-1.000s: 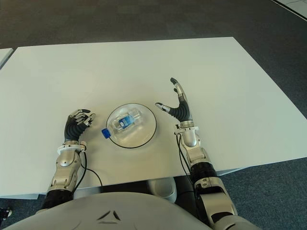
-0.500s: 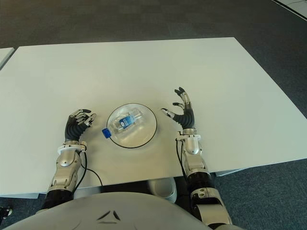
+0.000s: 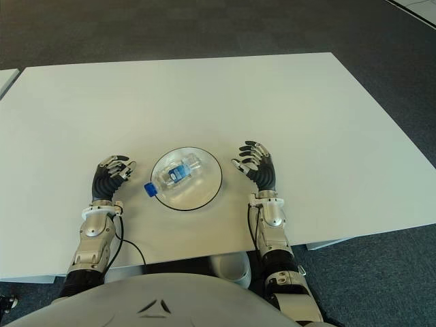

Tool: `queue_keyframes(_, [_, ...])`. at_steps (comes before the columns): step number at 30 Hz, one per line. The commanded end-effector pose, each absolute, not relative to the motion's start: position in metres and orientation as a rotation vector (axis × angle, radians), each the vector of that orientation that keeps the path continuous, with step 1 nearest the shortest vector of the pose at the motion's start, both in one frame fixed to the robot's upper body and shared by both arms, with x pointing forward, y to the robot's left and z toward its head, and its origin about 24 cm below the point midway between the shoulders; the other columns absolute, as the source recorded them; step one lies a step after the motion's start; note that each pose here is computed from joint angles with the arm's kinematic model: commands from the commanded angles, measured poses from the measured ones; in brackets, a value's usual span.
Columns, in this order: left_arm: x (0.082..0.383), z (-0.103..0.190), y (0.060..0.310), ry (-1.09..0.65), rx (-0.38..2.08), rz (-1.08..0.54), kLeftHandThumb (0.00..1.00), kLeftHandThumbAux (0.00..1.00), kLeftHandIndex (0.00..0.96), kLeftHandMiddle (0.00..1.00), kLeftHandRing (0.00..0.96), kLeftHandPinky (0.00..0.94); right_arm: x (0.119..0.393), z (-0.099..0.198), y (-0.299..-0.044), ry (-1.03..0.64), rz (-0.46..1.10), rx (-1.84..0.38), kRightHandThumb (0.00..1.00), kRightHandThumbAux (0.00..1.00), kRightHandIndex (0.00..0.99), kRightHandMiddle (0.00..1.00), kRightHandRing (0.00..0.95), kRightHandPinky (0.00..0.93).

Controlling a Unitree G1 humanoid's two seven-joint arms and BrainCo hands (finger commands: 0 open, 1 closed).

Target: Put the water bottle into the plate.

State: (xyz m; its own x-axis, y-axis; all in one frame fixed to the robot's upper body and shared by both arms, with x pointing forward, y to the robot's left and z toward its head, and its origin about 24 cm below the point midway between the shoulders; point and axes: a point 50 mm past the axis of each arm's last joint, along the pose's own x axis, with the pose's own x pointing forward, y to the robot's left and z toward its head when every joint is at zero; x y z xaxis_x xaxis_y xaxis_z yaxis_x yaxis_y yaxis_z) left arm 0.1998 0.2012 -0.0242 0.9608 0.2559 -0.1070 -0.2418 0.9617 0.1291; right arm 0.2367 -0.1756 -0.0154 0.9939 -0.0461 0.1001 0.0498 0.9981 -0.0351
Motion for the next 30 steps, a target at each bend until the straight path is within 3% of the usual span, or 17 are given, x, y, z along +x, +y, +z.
queue_keyframes(1, [0.197, -0.030, 0.201, 0.159, 0.106, 0.259, 0.703, 0.714, 0.434, 0.674, 0.659, 0.646, 0.229, -0.023, -0.170, -0.061, -0.056, -0.025, 0.058, 0.858, 0.384, 0.490, 0.503, 0.531])
queue_keyframes(9, [0.197, -0.030, 0.201, 0.157, 0.116, 0.252, 0.702, 0.714, 0.434, 0.676, 0.663, 0.646, 0.226, -0.028, -0.166, -0.028, -0.053, -0.052, 0.024, 0.915, 0.537, 0.589, 0.591, 0.624])
queue_keyframes(10, [0.197, -0.030, 0.201, 0.157, 0.118, 0.251, 0.702, 0.715, 0.434, 0.676, 0.664, 0.646, 0.225, -0.029, -0.166, -0.026, -0.054, -0.054, 0.262, 0.849, 0.499, 0.596, 0.598, 0.625])
queue_keyframes(12, [0.197, -0.030, 0.201, 0.157, 0.121, 0.250, 0.702, 0.715, 0.434, 0.677, 0.666, 0.646, 0.225, -0.030, -0.166, -0.024, -0.056, -0.057, 0.471, 0.792, 0.466, 0.603, 0.603, 0.625])
queue_keyframes(13, [0.197, -0.030, 0.201, 0.157, 0.121, 0.250, 0.702, 0.715, 0.434, 0.677, 0.666, 0.646, 0.224, -0.030, -0.166, -0.023, -0.057, -0.057, 0.550, 0.770, 0.454, 0.605, 0.606, 0.624])
queue_keyframes(16, [0.197, -0.030, 0.200, 0.159, 0.114, 0.250, 0.702, 0.714, 0.434, 0.678, 0.665, 0.645, 0.223, -0.031, -0.166, -0.014, -0.062, -0.041, 0.649, 0.743, 0.440, 0.612, 0.614, 0.632])
queue_keyframes(30, [0.198, -0.030, 0.200, 0.158, 0.111, 0.251, 0.703, 0.714, 0.434, 0.676, 0.661, 0.645, 0.222, -0.037, -0.167, 0.037, -0.053, 0.092, 0.705, 0.726, 0.435, 0.637, 0.633, 0.651])
